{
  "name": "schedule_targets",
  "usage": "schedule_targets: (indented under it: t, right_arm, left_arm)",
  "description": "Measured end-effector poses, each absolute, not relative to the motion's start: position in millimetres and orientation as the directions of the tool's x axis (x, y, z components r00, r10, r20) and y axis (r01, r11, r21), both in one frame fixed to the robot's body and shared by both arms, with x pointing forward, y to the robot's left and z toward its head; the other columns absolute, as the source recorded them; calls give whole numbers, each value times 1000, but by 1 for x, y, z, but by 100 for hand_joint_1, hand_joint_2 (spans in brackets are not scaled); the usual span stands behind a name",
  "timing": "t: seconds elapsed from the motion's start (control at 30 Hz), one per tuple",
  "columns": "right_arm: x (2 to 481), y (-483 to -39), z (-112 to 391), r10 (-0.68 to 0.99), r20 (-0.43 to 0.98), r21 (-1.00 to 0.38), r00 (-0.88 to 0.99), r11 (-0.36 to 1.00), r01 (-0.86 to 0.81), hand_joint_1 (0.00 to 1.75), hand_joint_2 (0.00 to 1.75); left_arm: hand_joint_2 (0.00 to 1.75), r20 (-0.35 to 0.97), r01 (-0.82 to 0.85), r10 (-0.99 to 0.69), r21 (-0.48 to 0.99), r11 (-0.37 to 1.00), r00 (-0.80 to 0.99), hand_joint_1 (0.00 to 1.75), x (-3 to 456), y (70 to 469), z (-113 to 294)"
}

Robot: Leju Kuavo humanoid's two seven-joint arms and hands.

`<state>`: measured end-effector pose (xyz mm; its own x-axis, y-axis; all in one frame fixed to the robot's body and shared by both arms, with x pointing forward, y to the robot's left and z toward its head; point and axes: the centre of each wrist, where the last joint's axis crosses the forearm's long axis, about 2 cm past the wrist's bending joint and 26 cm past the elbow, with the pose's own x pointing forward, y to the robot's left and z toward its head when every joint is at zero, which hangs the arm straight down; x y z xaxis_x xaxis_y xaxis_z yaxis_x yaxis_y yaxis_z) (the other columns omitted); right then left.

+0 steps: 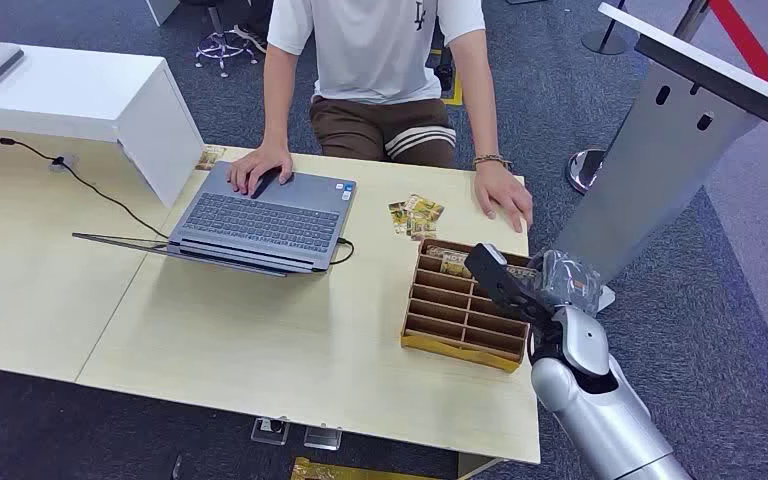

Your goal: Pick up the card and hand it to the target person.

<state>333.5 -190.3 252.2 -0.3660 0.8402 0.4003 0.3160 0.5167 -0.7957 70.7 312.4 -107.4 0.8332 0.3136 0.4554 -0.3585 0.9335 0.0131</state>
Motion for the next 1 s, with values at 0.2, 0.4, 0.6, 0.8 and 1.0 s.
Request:
schedule_targets:
  t: [0.2,0.4,0.6,0.8,1.0]
  right_arm:
    - [333,-190,252,839,399,-794,-369,518,318,141,175]
    - [333,-190,252,839,398,-793,-372,518,320,141,175]
    - [333,-190,252,837,397,-790,-376,520,324,141,175]
    - [333,-190,252,837,396,-789,-379,521,327,141,175]
    - [333,-190,252,836,394,-786,-383,522,331,141,175]
  left_arm:
    - [175,455,-358,314,13,933,833,0,71,312,-107]
    - [175,455,-358,314,13,933,834,0,71,312,-107]
    - [175,455,-358,314,13,933,833,0,71,312,-107]
    - [175,455,-358,314,13,934,834,0,71,312,-107]
    - [175,454,-358,314,13,934,834,0,71,312,-107]
